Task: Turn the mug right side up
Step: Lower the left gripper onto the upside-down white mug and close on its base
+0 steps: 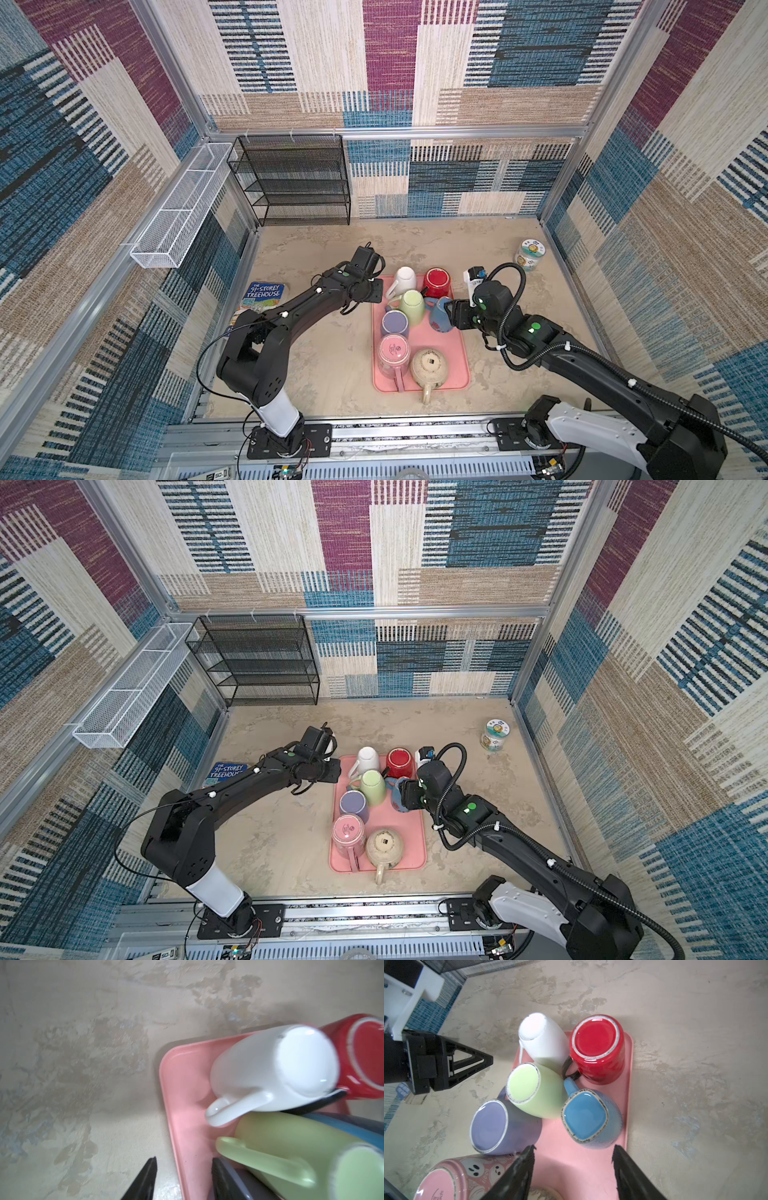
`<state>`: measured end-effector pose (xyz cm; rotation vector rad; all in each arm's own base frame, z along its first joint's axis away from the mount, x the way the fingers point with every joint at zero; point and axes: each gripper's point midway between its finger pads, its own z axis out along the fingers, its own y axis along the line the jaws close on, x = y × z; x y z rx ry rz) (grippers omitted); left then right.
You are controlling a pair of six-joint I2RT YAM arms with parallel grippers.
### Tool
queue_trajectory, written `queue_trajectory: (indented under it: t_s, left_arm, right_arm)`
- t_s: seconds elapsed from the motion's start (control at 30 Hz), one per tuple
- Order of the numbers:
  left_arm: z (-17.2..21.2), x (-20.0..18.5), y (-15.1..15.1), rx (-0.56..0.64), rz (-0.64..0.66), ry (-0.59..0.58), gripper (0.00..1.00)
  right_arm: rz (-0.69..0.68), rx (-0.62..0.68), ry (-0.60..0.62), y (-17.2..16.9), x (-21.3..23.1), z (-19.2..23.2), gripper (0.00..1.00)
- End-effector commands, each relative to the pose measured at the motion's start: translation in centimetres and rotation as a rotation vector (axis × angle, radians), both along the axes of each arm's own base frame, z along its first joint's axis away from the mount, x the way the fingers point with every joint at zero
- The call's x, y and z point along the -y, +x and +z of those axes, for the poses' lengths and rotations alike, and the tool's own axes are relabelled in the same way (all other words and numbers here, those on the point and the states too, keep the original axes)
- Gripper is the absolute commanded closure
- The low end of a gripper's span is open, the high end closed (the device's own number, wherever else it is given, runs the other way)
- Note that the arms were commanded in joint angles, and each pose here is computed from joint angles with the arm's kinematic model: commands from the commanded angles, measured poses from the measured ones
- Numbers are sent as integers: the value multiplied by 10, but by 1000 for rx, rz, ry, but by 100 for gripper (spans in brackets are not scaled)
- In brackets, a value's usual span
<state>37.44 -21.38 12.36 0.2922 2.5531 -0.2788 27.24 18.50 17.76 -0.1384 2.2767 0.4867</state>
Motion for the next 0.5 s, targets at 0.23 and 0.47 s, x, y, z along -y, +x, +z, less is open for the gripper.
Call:
queue_trajectory:
  t_s: [0.23, 0.47]
  left_arm:
    - [42, 27, -9, -7, -613, 29, 52]
    - [42, 19, 8, 38, -711, -62, 55]
  right_arm:
    - [213, 166, 103, -16, -24, 29, 34]
    - [300, 220, 173, -34, -30, 51, 34]
